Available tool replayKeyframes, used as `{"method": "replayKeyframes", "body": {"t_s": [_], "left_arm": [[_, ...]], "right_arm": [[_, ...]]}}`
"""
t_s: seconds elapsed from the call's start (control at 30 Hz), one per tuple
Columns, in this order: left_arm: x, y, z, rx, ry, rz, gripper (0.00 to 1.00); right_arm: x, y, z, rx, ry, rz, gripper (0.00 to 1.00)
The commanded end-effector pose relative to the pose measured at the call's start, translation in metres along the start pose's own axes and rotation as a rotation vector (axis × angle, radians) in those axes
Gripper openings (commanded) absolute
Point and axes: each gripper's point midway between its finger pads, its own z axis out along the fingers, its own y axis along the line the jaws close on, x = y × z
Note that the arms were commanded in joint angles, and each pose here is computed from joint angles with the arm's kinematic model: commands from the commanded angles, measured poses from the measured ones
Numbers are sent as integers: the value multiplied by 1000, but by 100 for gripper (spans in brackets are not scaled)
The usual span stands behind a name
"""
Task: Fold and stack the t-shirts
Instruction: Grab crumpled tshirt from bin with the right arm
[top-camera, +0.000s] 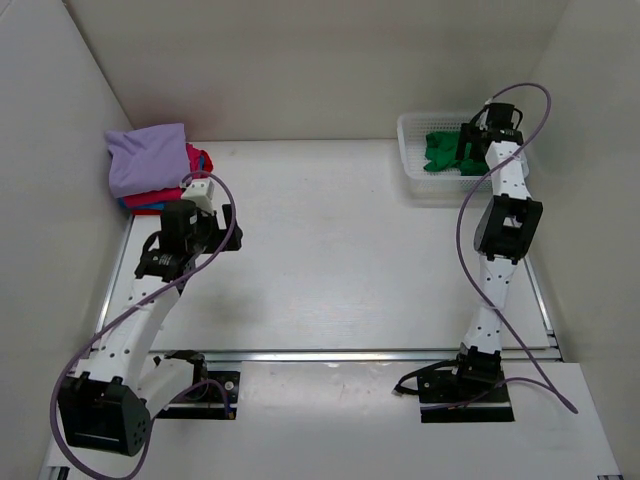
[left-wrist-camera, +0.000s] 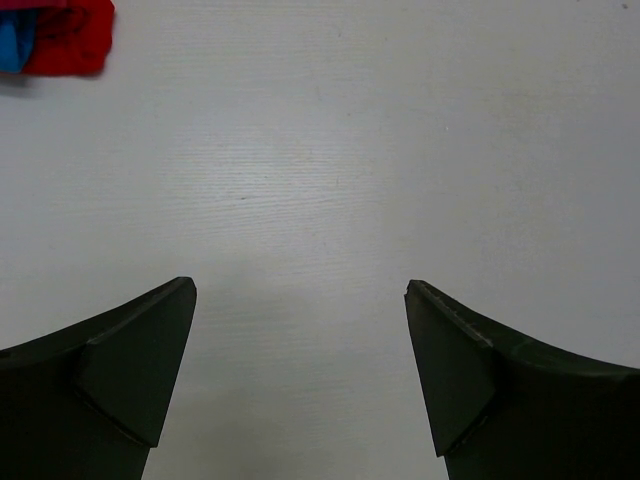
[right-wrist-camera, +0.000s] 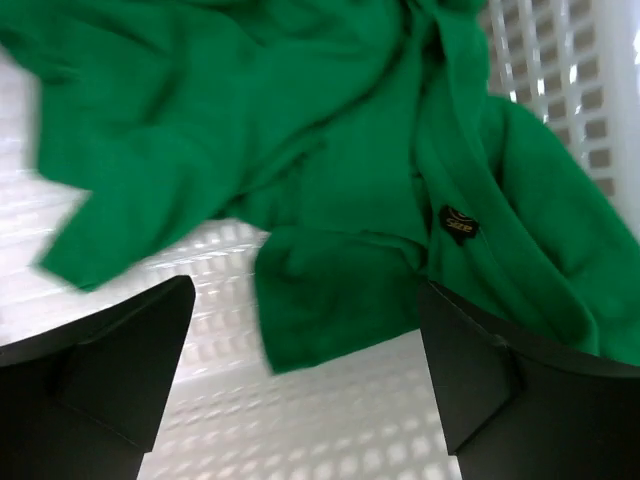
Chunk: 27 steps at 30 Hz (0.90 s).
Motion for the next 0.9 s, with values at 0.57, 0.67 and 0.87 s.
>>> {"method": "replayKeyframes", "body": {"t_s": [0.57,0.67,0.87], "left_arm": [[-22,-10,0,48,-18,-21,97],[-22,-11,-3,49,-25,-14,94],[-17,-16,-8,77,-48,-21,90]], "right_arm": [[3,-29,52,-30,-58,45,0],[-43,-22,17,-58,-159,32,0],[-151,8,-118,-144,-430,9,0]]}}
